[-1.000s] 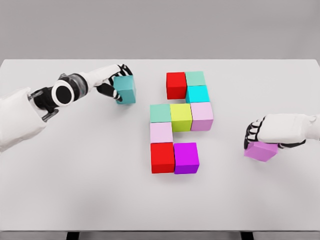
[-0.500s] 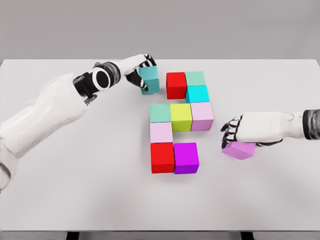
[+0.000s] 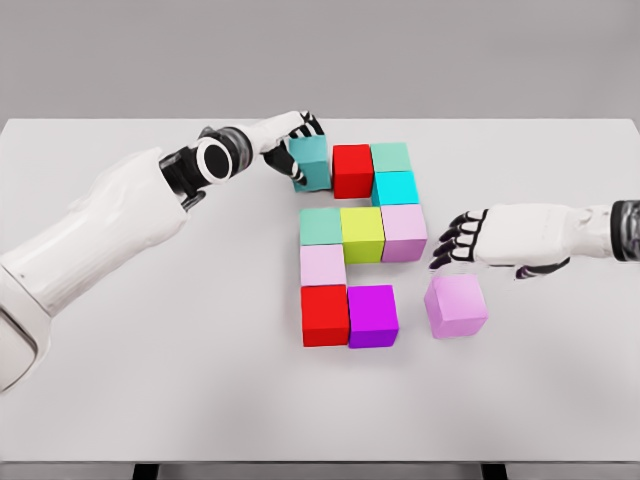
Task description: Assemble the squares on the desktop into the number 2
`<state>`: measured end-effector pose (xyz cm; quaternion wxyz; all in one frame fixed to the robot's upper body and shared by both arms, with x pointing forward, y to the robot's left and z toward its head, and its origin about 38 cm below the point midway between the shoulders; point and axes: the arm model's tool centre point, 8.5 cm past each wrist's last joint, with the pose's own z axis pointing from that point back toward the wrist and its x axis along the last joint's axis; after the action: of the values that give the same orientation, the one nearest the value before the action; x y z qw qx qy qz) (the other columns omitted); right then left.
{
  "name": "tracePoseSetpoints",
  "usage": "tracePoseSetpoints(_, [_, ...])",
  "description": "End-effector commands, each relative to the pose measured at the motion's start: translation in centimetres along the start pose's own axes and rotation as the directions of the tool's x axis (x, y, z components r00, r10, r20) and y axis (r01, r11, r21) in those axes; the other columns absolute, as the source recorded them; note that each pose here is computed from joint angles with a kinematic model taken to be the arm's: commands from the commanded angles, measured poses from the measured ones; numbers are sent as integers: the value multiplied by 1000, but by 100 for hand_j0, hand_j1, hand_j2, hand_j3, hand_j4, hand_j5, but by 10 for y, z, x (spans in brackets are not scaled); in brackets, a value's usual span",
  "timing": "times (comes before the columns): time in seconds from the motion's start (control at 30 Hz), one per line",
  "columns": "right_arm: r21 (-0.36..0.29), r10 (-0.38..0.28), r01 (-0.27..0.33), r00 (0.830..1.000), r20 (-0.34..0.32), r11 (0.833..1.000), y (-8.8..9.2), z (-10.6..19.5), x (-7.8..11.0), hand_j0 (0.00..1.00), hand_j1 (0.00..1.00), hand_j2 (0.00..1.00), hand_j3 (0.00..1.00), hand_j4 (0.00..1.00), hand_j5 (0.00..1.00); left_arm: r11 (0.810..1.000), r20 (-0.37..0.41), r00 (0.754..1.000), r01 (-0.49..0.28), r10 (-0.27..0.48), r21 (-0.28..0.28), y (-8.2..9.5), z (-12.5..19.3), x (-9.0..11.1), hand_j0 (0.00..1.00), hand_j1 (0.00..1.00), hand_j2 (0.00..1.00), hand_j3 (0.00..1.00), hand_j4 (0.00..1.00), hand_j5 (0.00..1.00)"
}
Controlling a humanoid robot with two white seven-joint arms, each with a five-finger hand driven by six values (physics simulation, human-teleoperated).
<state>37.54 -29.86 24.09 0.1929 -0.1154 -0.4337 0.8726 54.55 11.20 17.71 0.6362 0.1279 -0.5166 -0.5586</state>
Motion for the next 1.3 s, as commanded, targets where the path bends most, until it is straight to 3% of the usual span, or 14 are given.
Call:
tracePoseSetpoints(0.0, [-10, 0, -1, 997, -77, 1000, -6, 25, -16, 100, 100, 100, 100, 100, 100, 1000, 4, 1000, 3, -3, 0, 0, 0, 1, 48, 48, 48, 48, 48, 48])
tracePoseSetpoints(0.1, [72, -24, 33, 992, -128, 997, 18, 51, -19, 100, 100, 100, 100, 100, 100, 1000, 7, 1000, 5, -5, -3, -2, -1, 2, 53, 53, 53, 53, 53, 53])
tracePoseSetpoints(0.2, [110, -49, 63, 990, -129, 992, 34, 54, -16, 100, 100, 100, 100, 100, 100, 1000, 12, 1000, 7, -7, -3, -2, -1, 3, 60, 60, 60, 60, 60, 60])
tracePoseSetpoints(0.27, [121, -67, 86, 986, -151, 989, 42, 57, -22, 100, 100, 100, 100, 100, 100, 1000, 15, 1000, 6, -6, -4, -2, -1, 3, 72, 72, 72, 72, 72, 72])
tracePoseSetpoints(0.5, [159, -94, 111, 989, -110, 981, 64, 41, -10, 100, 100, 100, 100, 100, 100, 1000, 16, 1000, 5, -5, -5, -3, -1, 4, 81, 81, 81, 81, 81, 81])
tracePoseSetpoints(0.77, [147, -66, 70, 997, -34, 987, 55, 25, 10, 100, 100, 100, 100, 100, 100, 1000, 23, 1000, 5, -5, -9, -5, -2, 8, 89, 89, 89, 89, 89, 89])
tracePoseSetpoints(1.17, [126, -62, 64, 998, -16, 990, 51, 16, 12, 100, 100, 100, 100, 100, 100, 1000, 22, 1000, 5, -4, -10, -6, -2, 7, 91, 91, 91, 91, 91, 91])
tracePoseSetpoints(1.27, [124, -64, 65, 998, -12, 990, 51, 15, 13, 100, 100, 100, 100, 100, 100, 1000, 79, 996, 27, -27, 4, 4, 7, -1, 97, 97, 97, 97, 97, 97])
